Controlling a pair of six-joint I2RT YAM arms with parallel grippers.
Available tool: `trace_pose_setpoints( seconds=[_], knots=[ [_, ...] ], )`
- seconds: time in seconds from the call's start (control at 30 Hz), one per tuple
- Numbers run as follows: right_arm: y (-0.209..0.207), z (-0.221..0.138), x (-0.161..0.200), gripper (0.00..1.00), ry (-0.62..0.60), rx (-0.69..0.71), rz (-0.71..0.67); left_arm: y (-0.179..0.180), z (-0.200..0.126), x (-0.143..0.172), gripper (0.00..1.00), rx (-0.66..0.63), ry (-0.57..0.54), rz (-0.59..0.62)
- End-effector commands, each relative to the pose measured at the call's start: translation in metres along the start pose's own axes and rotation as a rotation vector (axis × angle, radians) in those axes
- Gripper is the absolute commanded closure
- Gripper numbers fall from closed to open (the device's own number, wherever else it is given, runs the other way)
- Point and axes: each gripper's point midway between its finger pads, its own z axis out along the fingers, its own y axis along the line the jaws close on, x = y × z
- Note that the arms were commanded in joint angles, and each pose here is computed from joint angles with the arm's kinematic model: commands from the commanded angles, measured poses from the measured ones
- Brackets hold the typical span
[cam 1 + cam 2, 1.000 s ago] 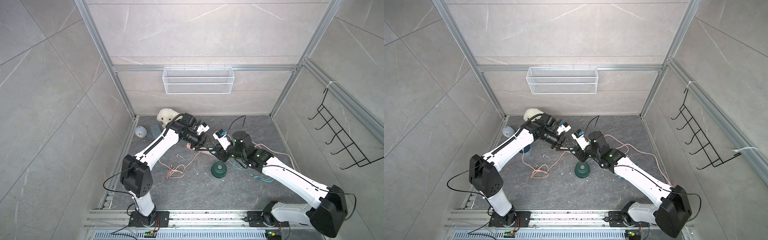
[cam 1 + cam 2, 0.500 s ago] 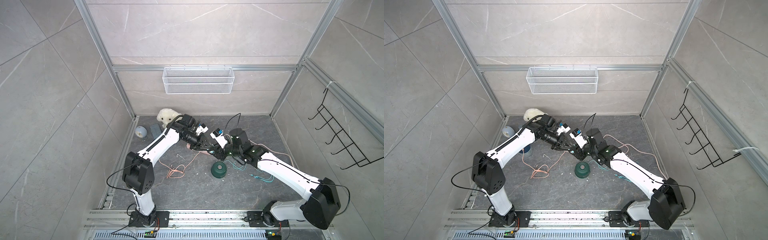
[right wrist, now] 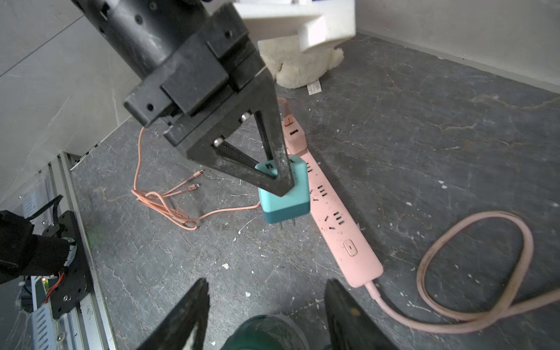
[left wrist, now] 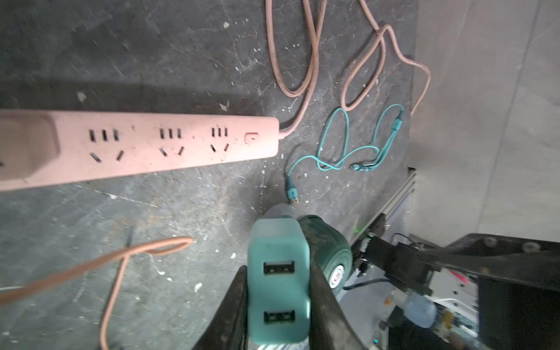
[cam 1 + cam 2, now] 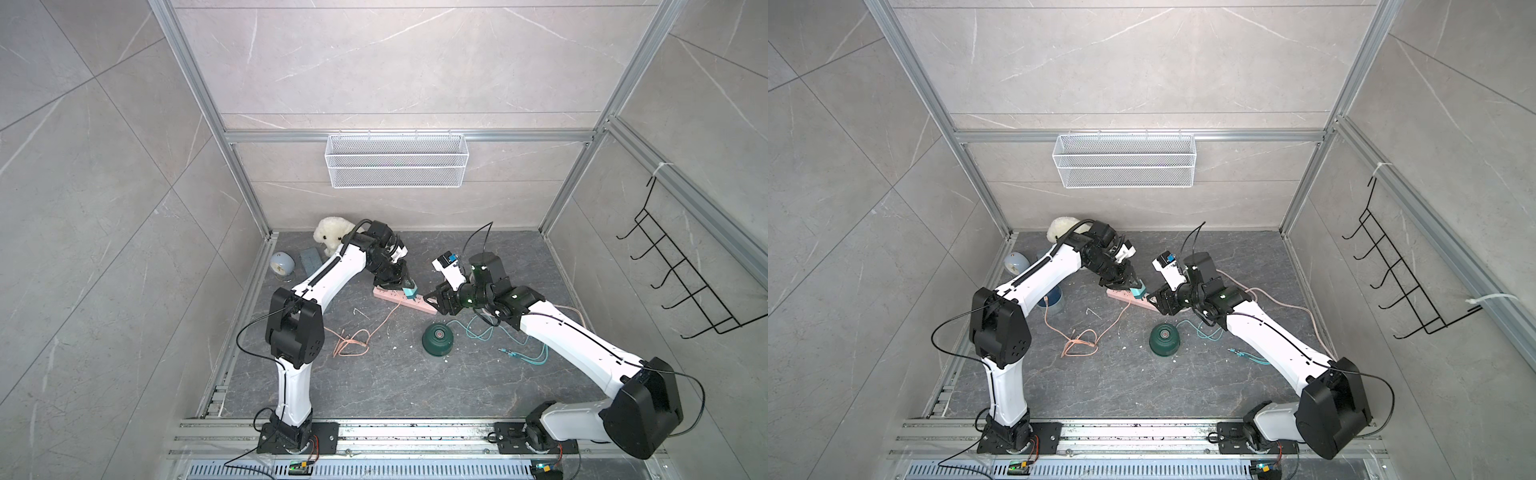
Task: Charge the cordless meat grinders
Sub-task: Pick up the plug from the center of the board, then insert the plug into the socket.
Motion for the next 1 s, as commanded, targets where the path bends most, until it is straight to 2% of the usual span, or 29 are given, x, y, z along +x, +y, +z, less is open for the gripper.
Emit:
trace_pose_setpoints(
  seconds=[0.0,0.13,0.3,0.47,0.6,0.7,0.87,0.97],
  knots=[
    [-0.016,-0.018,0.007,0.38,-0.002,0.058,0.077,-0.002,0.002,-0.008,0.95,-0.051,-0.008,0.212],
    [-0.032,-0.021,0.014,0.4,0.003,0.072,0.146,-0.008,0.009,-0.02,0.95,-0.035,-0.012,0.4],
    [-0.05,-0.018,0.027,0.41,0.021,0.091,0.225,-0.008,0.022,-0.019,0.98,-0.008,0.019,0.633],
    [-0.062,-0.001,0.049,0.46,0.103,0.078,0.315,-0.013,0.028,-0.02,0.98,0.043,0.023,0.736],
    [-0.056,0.019,0.069,0.57,0.162,-0.006,0.424,-0.017,0.028,-0.027,0.99,0.05,-0.003,0.797],
    [-0.059,0.035,0.095,0.62,0.225,-0.008,0.531,-0.021,0.027,-0.029,0.99,0.064,-0.015,0.839],
    [-0.059,0.053,0.127,0.64,0.301,-0.012,0.673,-0.019,0.027,-0.025,1.0,0.069,0.009,0.881],
    [-0.059,0.062,0.134,0.63,0.318,-0.006,0.705,-0.013,0.03,-0.023,1.0,0.048,0.03,0.915]
  ],
)
